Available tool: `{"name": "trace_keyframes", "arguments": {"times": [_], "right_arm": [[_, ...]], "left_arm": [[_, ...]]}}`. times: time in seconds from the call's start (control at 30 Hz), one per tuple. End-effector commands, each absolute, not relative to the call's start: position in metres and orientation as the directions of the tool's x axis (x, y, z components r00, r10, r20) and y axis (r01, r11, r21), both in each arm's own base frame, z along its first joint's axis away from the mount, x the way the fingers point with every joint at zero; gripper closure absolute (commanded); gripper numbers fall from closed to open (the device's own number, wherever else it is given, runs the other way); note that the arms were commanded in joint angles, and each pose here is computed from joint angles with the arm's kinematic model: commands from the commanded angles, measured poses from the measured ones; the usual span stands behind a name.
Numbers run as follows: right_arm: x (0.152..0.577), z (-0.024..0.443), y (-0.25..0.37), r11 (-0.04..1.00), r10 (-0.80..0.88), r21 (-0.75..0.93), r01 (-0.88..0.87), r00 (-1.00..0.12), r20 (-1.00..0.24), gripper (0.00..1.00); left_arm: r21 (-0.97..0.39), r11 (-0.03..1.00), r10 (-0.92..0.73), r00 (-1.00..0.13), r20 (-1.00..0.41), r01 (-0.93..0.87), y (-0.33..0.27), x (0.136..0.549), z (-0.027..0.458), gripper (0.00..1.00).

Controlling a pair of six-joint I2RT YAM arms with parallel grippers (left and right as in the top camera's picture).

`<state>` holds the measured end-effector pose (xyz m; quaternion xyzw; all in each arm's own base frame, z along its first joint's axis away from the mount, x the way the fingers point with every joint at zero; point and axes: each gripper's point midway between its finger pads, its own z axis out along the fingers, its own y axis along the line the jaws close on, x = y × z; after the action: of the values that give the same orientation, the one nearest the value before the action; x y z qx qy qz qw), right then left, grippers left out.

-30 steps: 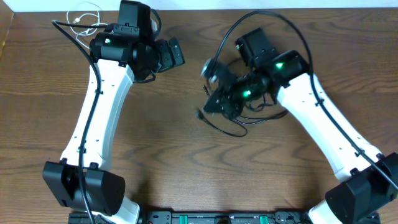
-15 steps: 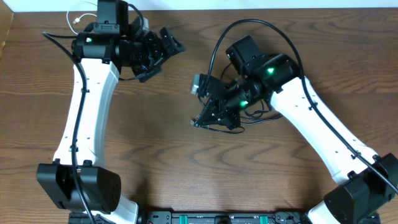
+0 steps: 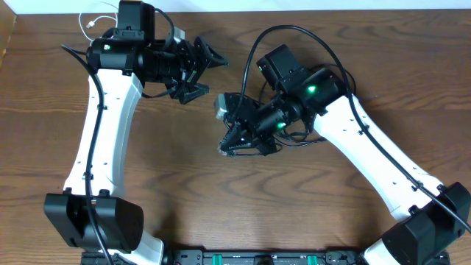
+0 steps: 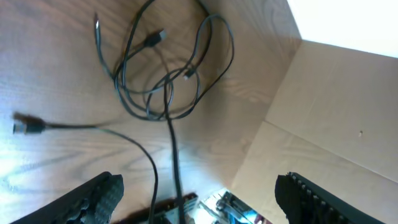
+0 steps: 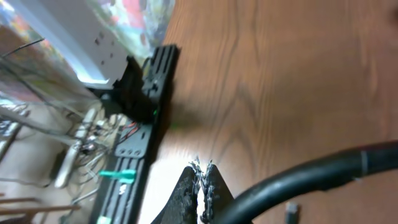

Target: Untangle cables

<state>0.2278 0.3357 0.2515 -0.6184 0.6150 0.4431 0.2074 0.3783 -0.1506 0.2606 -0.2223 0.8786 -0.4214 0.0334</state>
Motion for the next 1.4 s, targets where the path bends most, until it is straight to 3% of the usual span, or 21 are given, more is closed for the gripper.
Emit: {"name": "trace_keyframes", "arguments": {"times": [0.0,0.17,0.27,0.47,0.6,0.73,0.9,1.07,1.2,1.23,1.3,1.37], "right_arm": [[0.227,0.263,0.343,-0.176,-0.536,0.285,-0.942,-0.151,-0.831,0.99],[0.232,0.268,0.349,-0.170,-0.517,0.267,-0.949,-0.145,-0.844,0.99],[0.233,0.268,0.350,-0.163,-0.514,0.273,-0.948,-0.154,-0.844,0.99],[0.233,0.268,0.350,-0.158,-0.516,0.283,-0.946,-0.165,-0.840,0.99],[0.233,0.268,0.349,-0.143,-0.522,0.307,-0.941,-0.192,-0.831,0.99],[0.231,0.267,0.346,-0.127,-0.536,0.326,-0.937,-0.211,-0.817,0.99],[0.241,0.260,0.331,-0.034,-0.586,0.301,-0.953,-0.225,-0.778,0.98],[0.264,0.260,0.305,0.146,-0.604,0.300,-0.943,-0.325,-0.728,0.80],[0.288,0.265,0.272,0.317,-0.581,0.283,-0.905,-0.421,-0.696,0.55],[0.292,0.267,0.265,0.339,-0.572,0.285,-0.896,-0.437,-0.694,0.61],[0.294,0.272,0.256,0.353,-0.552,0.291,-0.889,-0.449,-0.702,0.91],[0.292,0.282,0.254,0.328,-0.519,0.321,-0.889,-0.453,-0.724,0.95]], "left_arm": [[-0.760,0.525,-0.402,-0.899,0.174,-0.382,-0.156,0.370,0.265,0.16],[-0.808,0.455,-0.335,-0.913,0.233,-0.373,-0.168,0.360,0.279,0.16],[-0.817,0.442,-0.319,-0.916,0.242,-0.370,-0.172,0.358,0.282,0.25],[-0.817,0.443,-0.317,-0.917,0.241,-0.368,-0.172,0.358,0.282,0.61],[-0.796,0.476,-0.349,-0.911,0.218,-0.373,-0.167,0.362,0.275,0.92],[-0.738,0.551,-0.433,-0.890,0.146,-0.389,-0.151,0.375,0.259,0.92],[-0.754,0.548,-0.448,-0.888,0.101,-0.362,-0.150,0.384,0.268,0.93],[-0.791,0.542,-0.449,-0.894,0.013,-0.283,-0.150,0.392,0.295,0.93],[-0.819,0.538,-0.453,-0.888,-0.083,-0.198,-0.150,0.395,0.325,0.93],[-0.824,0.538,-0.454,-0.885,-0.106,-0.177,-0.149,0.396,0.331,0.93],[-0.832,0.536,-0.454,-0.880,-0.139,-0.145,-0.149,0.396,0.340,0.92],[-0.828,0.543,-0.463,-0.872,-0.155,-0.142,-0.147,0.396,0.342,0.93]]}}
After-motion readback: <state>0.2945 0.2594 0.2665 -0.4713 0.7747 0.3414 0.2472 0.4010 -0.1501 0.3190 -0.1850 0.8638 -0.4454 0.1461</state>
